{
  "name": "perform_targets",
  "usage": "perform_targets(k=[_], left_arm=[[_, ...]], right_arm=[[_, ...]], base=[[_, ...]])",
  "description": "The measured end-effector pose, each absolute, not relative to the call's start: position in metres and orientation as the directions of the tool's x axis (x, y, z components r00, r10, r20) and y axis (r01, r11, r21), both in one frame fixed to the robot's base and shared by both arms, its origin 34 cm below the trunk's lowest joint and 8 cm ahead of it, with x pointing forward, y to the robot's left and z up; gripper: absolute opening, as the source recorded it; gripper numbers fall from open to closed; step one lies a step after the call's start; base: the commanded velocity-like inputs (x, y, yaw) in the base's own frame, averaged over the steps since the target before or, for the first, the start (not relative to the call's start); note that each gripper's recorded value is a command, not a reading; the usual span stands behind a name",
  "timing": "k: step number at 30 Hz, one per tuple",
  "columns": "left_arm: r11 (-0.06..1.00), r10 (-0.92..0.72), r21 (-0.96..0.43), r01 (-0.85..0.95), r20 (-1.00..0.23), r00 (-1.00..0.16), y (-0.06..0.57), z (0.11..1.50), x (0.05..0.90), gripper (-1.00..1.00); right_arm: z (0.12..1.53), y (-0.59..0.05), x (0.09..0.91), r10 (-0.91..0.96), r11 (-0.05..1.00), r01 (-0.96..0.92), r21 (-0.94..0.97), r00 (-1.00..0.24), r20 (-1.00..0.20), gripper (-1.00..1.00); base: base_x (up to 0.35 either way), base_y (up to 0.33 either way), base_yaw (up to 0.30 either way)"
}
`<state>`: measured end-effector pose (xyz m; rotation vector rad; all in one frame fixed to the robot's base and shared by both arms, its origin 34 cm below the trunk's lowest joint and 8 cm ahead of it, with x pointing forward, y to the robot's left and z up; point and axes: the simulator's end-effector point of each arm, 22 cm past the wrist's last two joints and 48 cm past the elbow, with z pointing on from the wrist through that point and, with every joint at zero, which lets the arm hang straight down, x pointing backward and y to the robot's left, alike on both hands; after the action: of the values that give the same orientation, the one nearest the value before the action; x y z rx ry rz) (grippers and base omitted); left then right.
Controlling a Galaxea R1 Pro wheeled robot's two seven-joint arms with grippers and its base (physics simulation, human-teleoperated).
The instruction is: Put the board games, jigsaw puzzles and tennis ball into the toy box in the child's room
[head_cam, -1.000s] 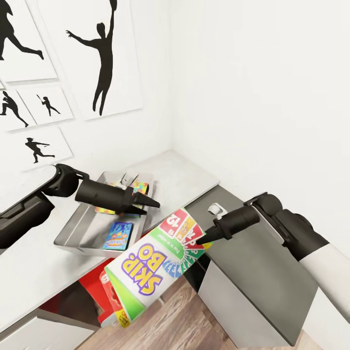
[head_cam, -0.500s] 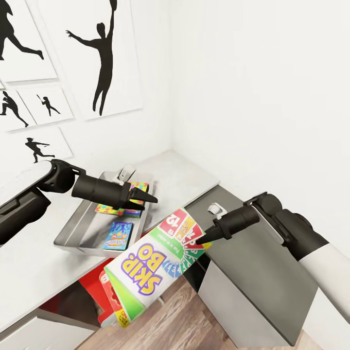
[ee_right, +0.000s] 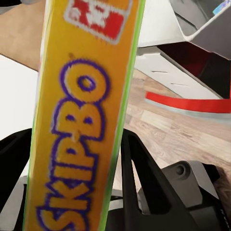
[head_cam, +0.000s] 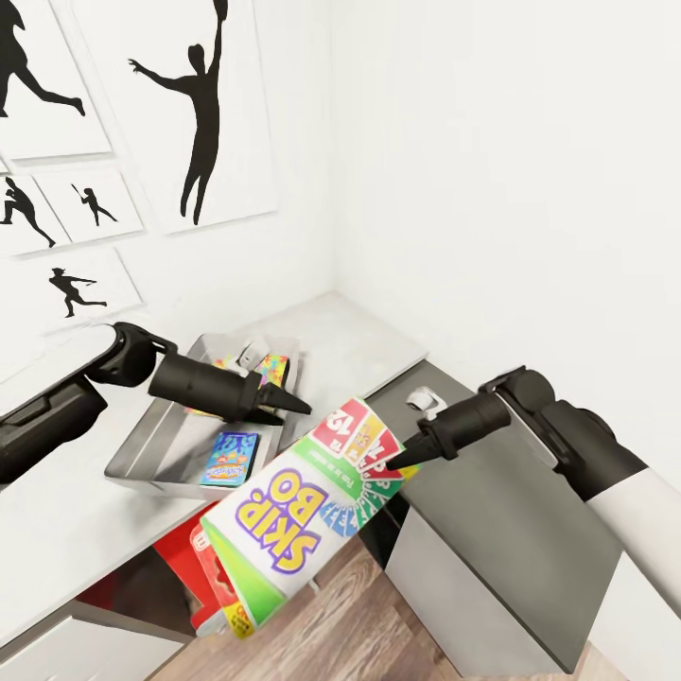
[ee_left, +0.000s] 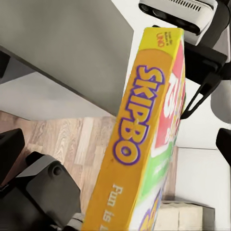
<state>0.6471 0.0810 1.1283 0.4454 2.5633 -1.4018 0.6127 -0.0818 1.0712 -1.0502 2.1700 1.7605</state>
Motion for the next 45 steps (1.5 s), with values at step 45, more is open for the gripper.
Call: perform_targets(k=[45], left_arm=[[0.461, 0.224, -0.797, 0.391, -0.323, -0.92, 0.062, 1.144, 0.639, 1.0]], right_arm=[[1.101, -0.099, 0.626, -0.384, 0.04, -0.619, 0.784, -0.734, -0.56, -1.0]], base=[[0.0, 0.0, 0.0]])
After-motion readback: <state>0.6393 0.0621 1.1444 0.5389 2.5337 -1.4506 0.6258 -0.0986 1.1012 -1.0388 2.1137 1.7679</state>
